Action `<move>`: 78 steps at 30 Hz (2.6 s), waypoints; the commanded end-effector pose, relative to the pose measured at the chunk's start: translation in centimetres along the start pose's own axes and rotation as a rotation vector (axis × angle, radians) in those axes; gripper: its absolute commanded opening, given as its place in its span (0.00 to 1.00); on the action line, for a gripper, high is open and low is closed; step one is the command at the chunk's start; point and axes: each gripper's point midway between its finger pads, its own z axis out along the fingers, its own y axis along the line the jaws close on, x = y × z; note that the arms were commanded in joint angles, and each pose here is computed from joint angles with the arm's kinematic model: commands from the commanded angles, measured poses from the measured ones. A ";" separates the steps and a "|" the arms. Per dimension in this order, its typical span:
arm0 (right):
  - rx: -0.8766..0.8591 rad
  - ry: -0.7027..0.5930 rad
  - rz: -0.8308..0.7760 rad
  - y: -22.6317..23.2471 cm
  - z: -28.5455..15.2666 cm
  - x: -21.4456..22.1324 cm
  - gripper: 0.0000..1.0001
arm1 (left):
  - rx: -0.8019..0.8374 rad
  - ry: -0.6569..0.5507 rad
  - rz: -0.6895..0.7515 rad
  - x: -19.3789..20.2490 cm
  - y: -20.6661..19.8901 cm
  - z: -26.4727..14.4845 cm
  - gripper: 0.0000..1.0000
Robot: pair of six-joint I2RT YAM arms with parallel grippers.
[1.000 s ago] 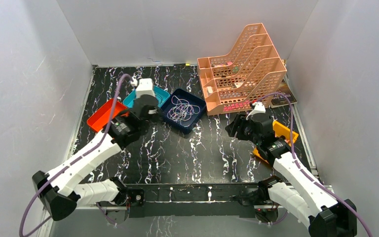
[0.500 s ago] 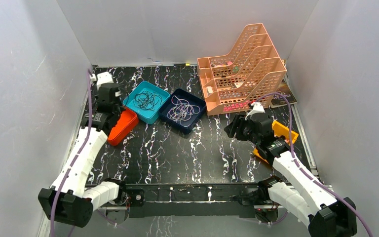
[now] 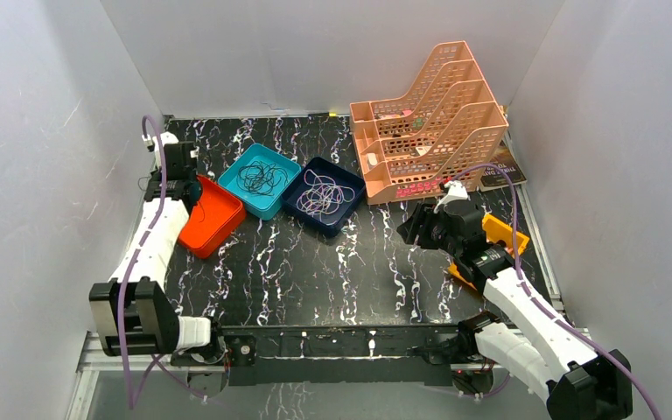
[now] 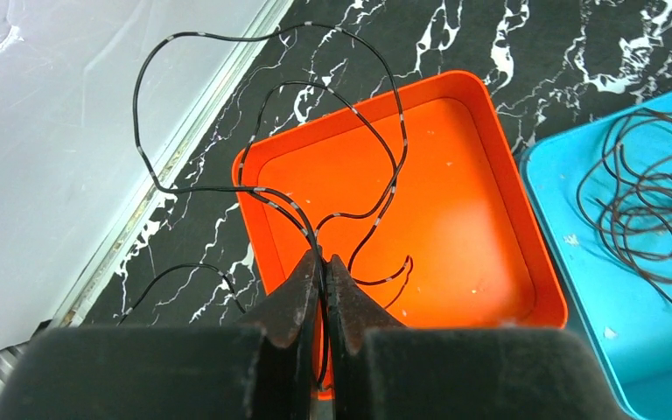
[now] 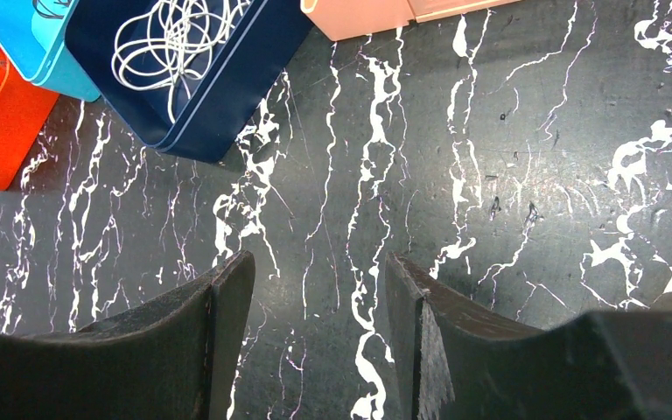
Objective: Untangle the cables
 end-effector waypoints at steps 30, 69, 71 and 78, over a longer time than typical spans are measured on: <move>-0.026 -0.050 -0.021 0.3 0.0 -0.8 0.65 | 0.279 0.117 -0.331 4.7 -7.3 5.3 0.00; -0.027 -0.044 -0.019 0.1 0.1 -0.4 0.65 | 0.387 0.268 -0.435 5.1 -5.1 3.4 0.69; -0.027 -0.043 -0.022 0.1 0.2 -0.4 0.65 | 0.381 0.233 -0.418 4.1 -4.4 2.4 0.72; -0.027 -0.040 -0.026 0.1 0.3 -0.3 0.65 | 0.306 0.144 -0.328 1.6 -1.5 0.5 0.75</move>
